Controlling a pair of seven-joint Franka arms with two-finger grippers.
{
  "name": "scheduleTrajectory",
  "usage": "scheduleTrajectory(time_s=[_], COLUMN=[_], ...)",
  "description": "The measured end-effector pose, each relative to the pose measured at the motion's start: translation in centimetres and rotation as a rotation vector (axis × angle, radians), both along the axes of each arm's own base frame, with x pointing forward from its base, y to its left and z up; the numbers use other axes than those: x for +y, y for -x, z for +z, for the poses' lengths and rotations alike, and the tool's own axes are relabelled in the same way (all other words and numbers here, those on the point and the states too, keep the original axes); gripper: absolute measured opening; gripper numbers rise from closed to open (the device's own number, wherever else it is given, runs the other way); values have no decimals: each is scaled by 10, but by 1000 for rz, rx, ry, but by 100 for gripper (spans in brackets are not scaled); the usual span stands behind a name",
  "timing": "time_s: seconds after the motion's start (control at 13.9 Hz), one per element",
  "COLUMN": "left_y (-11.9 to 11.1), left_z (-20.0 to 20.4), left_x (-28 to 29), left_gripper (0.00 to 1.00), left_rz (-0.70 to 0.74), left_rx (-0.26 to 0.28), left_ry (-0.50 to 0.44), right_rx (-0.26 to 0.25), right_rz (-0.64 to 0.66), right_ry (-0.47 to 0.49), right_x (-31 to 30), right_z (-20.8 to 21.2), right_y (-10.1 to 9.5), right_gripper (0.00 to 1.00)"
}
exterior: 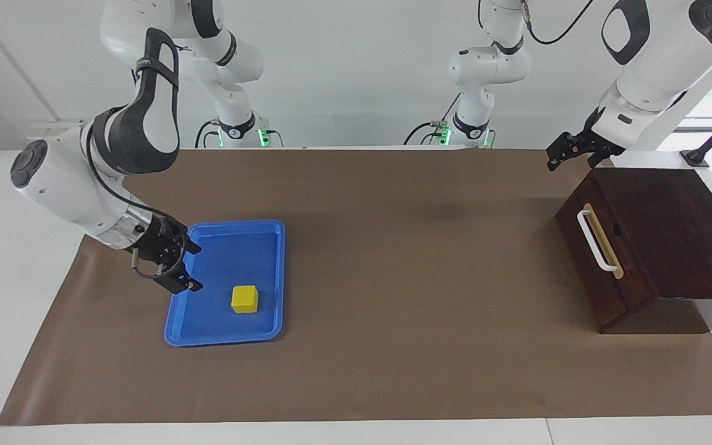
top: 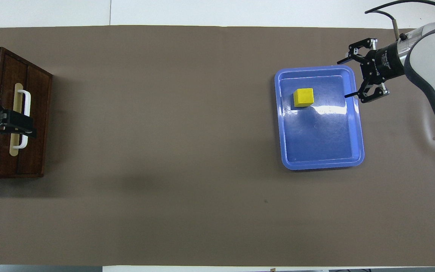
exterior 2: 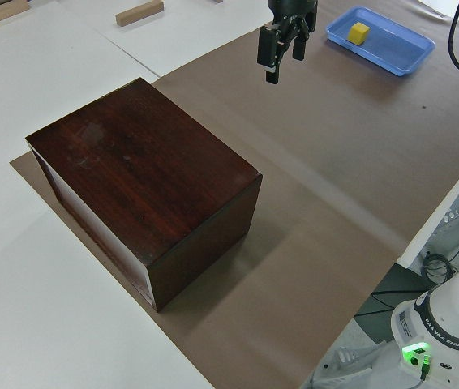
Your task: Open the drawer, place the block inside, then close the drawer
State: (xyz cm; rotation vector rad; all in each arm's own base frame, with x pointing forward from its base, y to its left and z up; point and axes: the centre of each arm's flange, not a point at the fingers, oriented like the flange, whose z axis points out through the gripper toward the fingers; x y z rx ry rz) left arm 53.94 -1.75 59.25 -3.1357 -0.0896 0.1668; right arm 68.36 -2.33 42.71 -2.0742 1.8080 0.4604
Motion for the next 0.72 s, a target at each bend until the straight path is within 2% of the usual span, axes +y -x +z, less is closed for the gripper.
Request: scheduleTrajectory(time_s=[0.14, 0.36, 0.58, 0.72], left_y=[-9, -20, -44, -58], left_z=[-9, -40, -91, -123], left_x=[-1, -23, -35, -41], left_gripper=[100, 100, 100, 100], left_rz=[-29, -127, -246, -309], left_rx=[-65, -103, -111, -111], left_ry=[-95, -241, -400, -455], right_rx=[46, 116, 122, 109], right_rz=[-54, -80, -97, -112], right_ry=[-63, -99, -126, -127], right_x=[-17, -20, -13, -8], right_z=[-28, -64, -77, -84], right_y=[0, 10, 10, 9], right_gripper=[100, 100, 100, 100])
